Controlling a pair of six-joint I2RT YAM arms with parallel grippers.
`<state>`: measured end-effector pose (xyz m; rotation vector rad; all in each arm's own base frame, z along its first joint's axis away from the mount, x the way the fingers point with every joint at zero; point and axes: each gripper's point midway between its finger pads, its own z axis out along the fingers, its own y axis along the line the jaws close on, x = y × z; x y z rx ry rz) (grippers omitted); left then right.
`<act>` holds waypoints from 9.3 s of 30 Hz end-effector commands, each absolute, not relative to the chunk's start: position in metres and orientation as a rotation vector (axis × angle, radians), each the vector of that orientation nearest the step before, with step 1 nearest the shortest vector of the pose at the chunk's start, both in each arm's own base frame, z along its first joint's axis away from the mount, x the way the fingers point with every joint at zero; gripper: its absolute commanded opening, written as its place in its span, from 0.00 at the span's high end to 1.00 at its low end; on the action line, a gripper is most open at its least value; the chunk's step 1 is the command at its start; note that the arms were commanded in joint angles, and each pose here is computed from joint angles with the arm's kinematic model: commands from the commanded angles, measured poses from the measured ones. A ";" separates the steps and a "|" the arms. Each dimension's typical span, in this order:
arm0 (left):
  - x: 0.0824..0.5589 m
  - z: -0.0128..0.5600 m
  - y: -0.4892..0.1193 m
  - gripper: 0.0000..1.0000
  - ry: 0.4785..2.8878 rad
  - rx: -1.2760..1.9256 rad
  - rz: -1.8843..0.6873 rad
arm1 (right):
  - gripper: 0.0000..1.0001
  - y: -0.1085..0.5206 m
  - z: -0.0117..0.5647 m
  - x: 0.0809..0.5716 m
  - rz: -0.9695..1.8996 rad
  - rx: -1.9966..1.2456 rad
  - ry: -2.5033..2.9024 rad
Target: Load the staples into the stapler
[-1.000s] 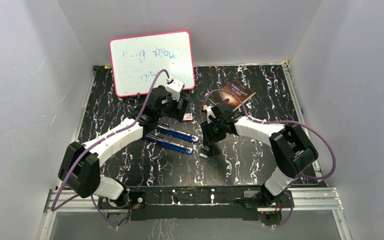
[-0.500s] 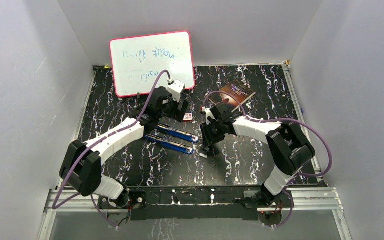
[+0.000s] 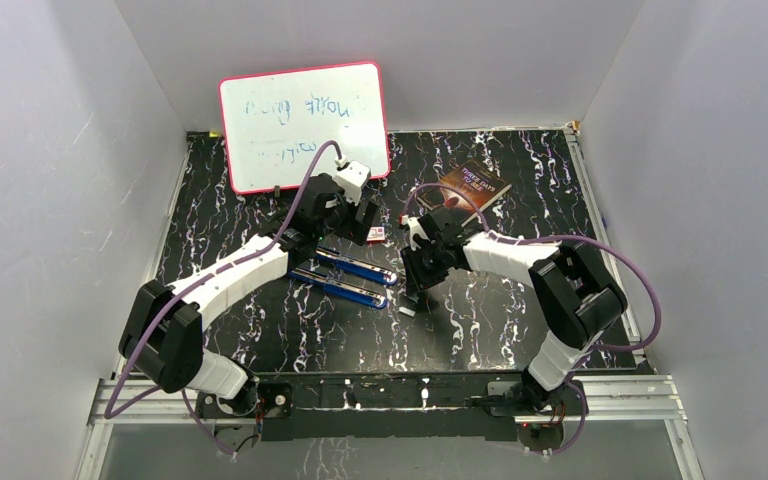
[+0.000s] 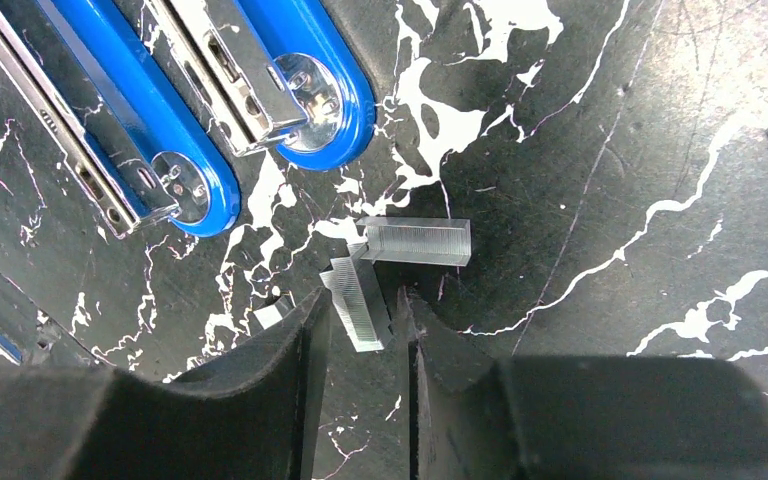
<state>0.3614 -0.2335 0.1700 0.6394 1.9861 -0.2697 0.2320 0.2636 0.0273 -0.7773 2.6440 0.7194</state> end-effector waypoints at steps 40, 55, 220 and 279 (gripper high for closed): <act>0.363 0.176 -0.239 0.11 1.981 0.667 -0.284 | 0.71 0.279 0.041 0.238 0.708 -0.877 2.575; 0.363 0.176 -0.240 0.11 1.980 0.670 -0.285 | 0.80 0.278 0.039 0.238 0.676 -0.888 2.579; 0.367 0.192 -0.222 0.09 1.932 0.610 -0.196 | 0.45 0.243 0.054 0.278 0.302 -0.703 2.399; 0.307 0.347 -0.250 0.06 1.461 0.264 -0.958 | 0.95 0.271 0.265 0.268 0.913 -0.456 1.608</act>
